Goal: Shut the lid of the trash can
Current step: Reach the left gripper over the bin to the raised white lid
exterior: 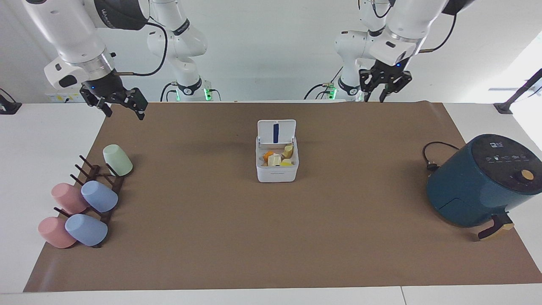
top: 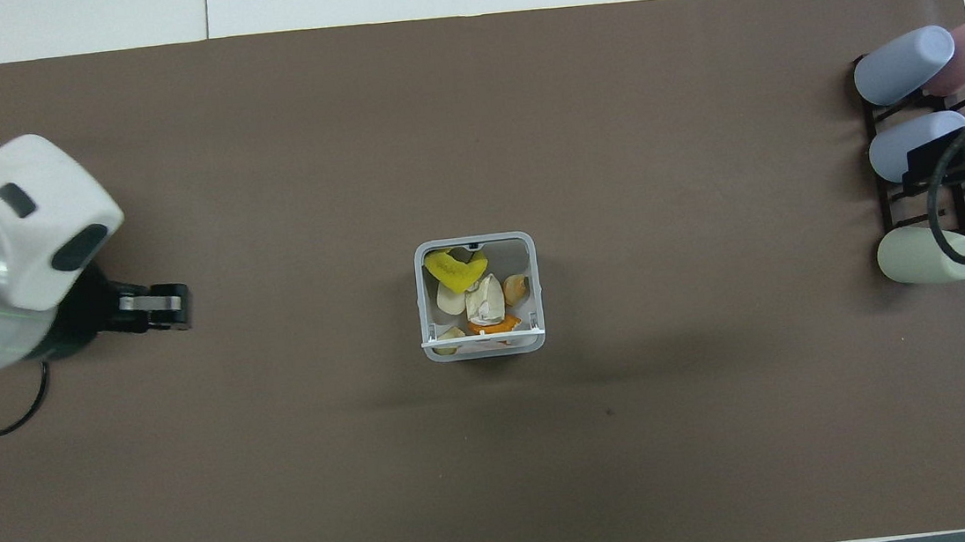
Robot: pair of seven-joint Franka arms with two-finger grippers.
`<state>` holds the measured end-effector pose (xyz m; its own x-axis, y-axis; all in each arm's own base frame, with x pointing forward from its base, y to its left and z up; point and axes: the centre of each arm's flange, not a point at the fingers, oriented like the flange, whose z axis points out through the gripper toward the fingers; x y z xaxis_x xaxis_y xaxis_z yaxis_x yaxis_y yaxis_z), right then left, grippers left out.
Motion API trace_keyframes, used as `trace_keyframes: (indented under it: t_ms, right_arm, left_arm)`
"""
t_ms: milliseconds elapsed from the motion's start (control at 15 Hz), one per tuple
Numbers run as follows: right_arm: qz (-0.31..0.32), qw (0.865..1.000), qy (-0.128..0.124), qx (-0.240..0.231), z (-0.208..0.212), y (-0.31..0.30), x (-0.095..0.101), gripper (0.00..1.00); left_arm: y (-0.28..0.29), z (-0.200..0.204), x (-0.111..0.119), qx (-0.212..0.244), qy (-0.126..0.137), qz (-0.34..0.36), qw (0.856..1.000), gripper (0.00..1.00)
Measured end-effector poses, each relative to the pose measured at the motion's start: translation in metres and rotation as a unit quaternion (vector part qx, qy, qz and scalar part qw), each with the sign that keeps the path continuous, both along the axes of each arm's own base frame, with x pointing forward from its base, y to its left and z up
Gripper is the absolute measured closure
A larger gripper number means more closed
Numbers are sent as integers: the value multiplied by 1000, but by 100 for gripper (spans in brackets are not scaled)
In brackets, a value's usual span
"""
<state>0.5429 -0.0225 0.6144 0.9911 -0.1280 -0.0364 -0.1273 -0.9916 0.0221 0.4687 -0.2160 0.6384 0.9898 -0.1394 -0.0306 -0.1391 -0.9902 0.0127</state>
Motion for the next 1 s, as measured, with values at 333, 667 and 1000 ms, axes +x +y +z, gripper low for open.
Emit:
trace_keyframes:
  t_ms: [333,667,1000]
  right_arm:
    - [0,1000,0,0,0,0,0,0]
    - [0,1000,0,0,0,0,0,0]
    - [0,1000,0,0,0,0,0,0]
  left_arm:
    - [-129,-79,-68,-22,-3,-18,1000,99]
    - [-171,-121,-104,-39,-20,-8,999,99]
    - [-189,-139,-95,-67,-43,24,996,99]
